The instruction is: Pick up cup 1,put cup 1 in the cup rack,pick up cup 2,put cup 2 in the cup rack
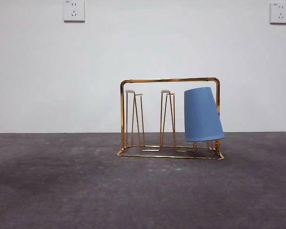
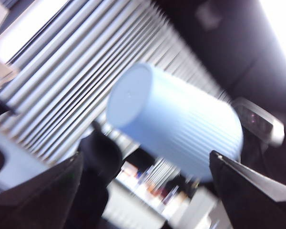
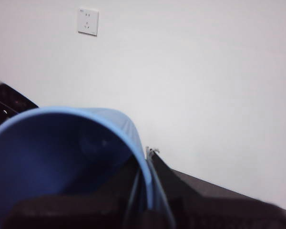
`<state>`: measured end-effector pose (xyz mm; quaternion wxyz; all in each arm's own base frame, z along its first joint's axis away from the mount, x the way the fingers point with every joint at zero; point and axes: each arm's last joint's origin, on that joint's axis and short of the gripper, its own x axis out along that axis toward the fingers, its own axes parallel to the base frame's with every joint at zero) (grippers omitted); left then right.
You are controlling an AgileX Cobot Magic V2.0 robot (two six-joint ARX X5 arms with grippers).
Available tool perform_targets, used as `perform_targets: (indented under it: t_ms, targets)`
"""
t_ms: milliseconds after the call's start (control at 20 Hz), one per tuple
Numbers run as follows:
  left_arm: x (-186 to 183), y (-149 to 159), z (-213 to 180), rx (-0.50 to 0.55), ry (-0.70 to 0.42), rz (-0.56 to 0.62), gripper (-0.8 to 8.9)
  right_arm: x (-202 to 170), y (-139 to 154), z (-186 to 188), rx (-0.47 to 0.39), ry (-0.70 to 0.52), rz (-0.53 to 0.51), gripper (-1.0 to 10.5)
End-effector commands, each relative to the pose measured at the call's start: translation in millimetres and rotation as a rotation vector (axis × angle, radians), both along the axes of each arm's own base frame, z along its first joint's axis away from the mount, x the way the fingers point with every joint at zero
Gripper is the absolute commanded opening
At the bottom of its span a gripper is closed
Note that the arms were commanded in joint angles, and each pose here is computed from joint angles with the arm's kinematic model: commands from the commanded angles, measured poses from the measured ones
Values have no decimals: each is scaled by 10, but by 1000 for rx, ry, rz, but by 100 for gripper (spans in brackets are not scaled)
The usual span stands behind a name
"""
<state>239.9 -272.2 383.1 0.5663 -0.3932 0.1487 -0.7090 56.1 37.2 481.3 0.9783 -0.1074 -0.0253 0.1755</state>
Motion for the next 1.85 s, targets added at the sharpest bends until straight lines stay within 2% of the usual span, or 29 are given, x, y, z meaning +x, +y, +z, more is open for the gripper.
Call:
perform_targets:
  t_ms: [50, 300, 550, 1150, 1300, 1350, 1500, 1700, 1750, 1850]
  targets:
    - [15, -109, -98, -39, 88, -23, 450, 66, 60, -82, -16, -2, -4, -12]
    - [41, -149, -143, -59, 115, 16, 451, 209, 206, -287, -68, 19, 29, -12]
    - [55, -139, -143, -63, 120, 28, 453, 304, 319, -442, -79, 33, 93, -12]
    - [58, -139, -142, -67, 123, 37, 438, 562, 576, -601, -176, 111, 139, -12]
    - [59, -137, -143, -65, 121, 35, 433, 577, 587, -590, -168, 101, 131, -12]
    - [62, -136, -144, -64, 122, 36, 398, 577, 587, -588, -167, 99, 130, -12]
    - [79, -118, -141, -67, 118, 43, 206, 579, 578, -605, -181, 113, 104, -12]
    - [106, -95, -141, -67, 112, 56, 46, 568, 567, -679, -230, 174, 103, 11]
    - [112, -90, -142, -66, 94, 64, -4, 564, 563, -689, -235, 184, 103, 46]
    - [136, -69, -145, -61, 76, 76, -7, 556, 556, -700, -241, 197, 103, 200]
